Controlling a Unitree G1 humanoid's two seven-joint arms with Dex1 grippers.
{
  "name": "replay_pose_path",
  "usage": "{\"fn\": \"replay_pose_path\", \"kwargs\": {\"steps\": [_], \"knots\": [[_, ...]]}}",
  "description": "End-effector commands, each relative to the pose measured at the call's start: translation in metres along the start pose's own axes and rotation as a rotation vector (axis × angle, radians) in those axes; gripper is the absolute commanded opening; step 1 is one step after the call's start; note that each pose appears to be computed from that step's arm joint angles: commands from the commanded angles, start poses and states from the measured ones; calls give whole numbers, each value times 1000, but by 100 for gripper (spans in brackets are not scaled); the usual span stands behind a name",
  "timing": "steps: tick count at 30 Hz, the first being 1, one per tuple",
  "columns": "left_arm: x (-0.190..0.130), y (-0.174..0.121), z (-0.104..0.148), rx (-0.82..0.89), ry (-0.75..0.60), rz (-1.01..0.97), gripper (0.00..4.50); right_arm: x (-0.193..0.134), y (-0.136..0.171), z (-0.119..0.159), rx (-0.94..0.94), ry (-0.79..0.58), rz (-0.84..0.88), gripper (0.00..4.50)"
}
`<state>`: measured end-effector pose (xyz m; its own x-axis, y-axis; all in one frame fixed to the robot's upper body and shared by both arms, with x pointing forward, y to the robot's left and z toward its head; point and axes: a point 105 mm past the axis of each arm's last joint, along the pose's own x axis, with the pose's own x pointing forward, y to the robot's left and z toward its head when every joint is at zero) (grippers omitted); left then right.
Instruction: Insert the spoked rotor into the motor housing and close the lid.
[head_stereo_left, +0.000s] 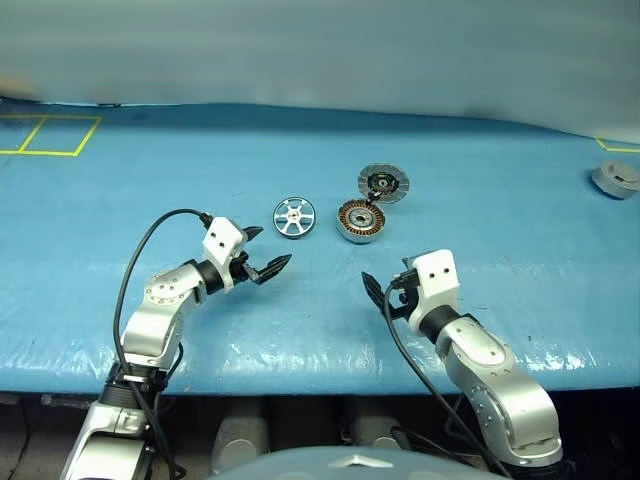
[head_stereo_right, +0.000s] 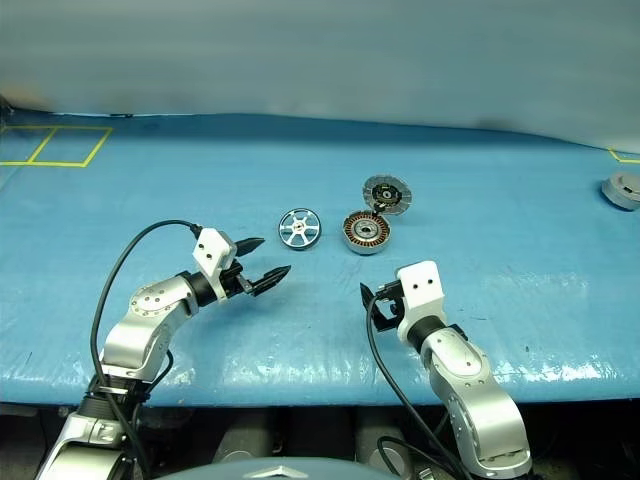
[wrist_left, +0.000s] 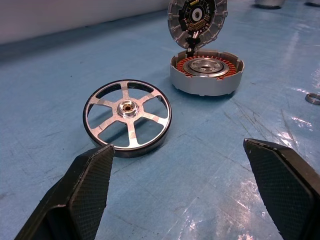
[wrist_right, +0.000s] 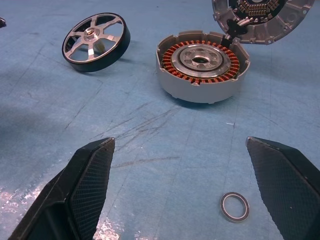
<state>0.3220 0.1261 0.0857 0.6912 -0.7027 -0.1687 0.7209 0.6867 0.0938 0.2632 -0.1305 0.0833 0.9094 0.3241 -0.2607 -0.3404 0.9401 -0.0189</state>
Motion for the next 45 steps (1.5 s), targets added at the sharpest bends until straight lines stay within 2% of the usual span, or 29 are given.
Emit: {"fn": "replay_pose_path", "kwargs": {"steps": [1, 31, 35, 40, 45], "knots": [[-1, 2, 5, 13, -15, 8, 450, -2, -2, 11, -13, -38, -8, 444], [-3, 1, 6, 14, -13, 4, 450, 2, 0, 10, -19, -24, 8, 444], [-3, 0, 5, 11, -12, 2, 450, 6, 1, 10, -46, 24, 46, 444], [-2, -3, 4, -2, -10, -4, 450, 21, 10, 25, -291, 143, 247, 444], [-2, -12, 1, -9, -18, -15, 450, 52, -1, 47, -511, 256, 298, 444]]}}
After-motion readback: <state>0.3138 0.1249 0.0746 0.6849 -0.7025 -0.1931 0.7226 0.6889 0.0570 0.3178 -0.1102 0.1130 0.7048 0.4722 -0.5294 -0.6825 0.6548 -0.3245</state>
